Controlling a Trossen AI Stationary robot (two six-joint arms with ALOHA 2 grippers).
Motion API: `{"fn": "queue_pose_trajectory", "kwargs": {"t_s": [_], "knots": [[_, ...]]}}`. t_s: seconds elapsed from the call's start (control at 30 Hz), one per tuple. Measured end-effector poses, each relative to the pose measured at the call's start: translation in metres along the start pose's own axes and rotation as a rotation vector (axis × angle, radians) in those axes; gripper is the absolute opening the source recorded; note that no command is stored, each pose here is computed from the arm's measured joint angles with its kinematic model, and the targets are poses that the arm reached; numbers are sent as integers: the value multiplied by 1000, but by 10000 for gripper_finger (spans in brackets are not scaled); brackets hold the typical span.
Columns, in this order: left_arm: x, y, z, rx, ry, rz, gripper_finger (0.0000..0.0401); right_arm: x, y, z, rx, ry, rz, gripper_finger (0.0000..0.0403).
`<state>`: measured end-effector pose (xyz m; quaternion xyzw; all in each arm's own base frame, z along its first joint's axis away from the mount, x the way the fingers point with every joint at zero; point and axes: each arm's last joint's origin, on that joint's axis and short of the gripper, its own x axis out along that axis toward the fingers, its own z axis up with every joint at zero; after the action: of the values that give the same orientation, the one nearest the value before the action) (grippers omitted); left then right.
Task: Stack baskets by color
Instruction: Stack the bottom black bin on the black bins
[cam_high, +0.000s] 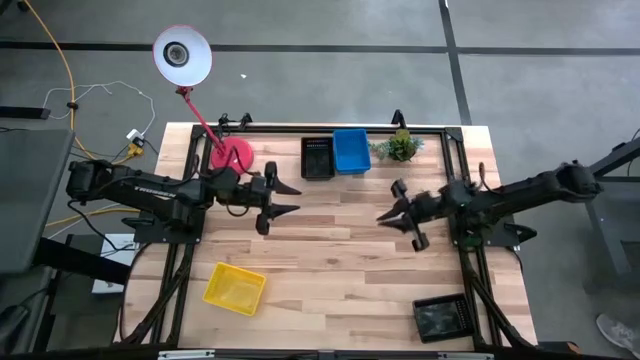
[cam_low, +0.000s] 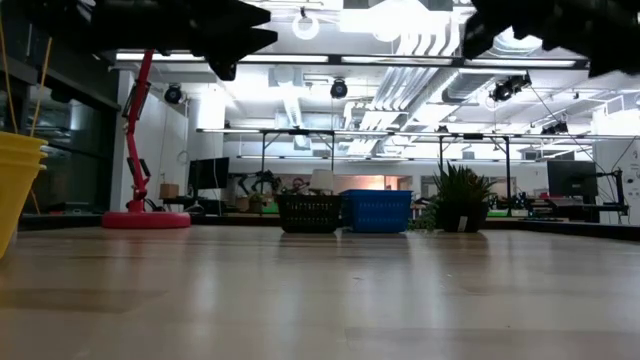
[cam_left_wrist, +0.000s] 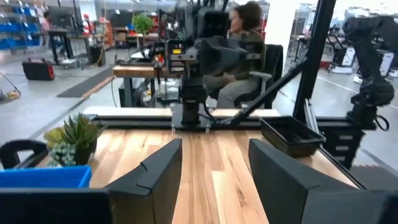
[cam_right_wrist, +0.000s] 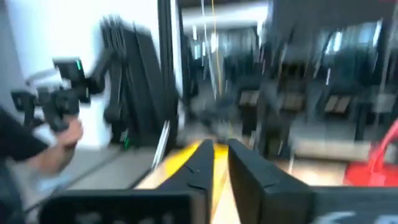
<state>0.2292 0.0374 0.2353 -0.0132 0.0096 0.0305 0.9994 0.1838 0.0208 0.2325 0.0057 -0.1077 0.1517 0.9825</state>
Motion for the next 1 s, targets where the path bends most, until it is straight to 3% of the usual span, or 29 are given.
{"fn": "queue_pose_trajectory", "kwargs": {"t_s": [0.13,0.27,0.4,0.67,1.0], "knots": [[0,0,-3,-14,26,-4,174,23,15,11,122,269,-27,86],[0,0,-5,-18,51,-3,174,31,35,25,314,604,-130,144],[0,0,-5,-24,51,-3,174,34,55,35,502,807,-227,177],[0,0,-6,-40,56,-3,174,42,87,32,626,914,-252,180],[0,0,-7,-60,66,-2,174,43,134,12,1199,1104,-351,162]]}}
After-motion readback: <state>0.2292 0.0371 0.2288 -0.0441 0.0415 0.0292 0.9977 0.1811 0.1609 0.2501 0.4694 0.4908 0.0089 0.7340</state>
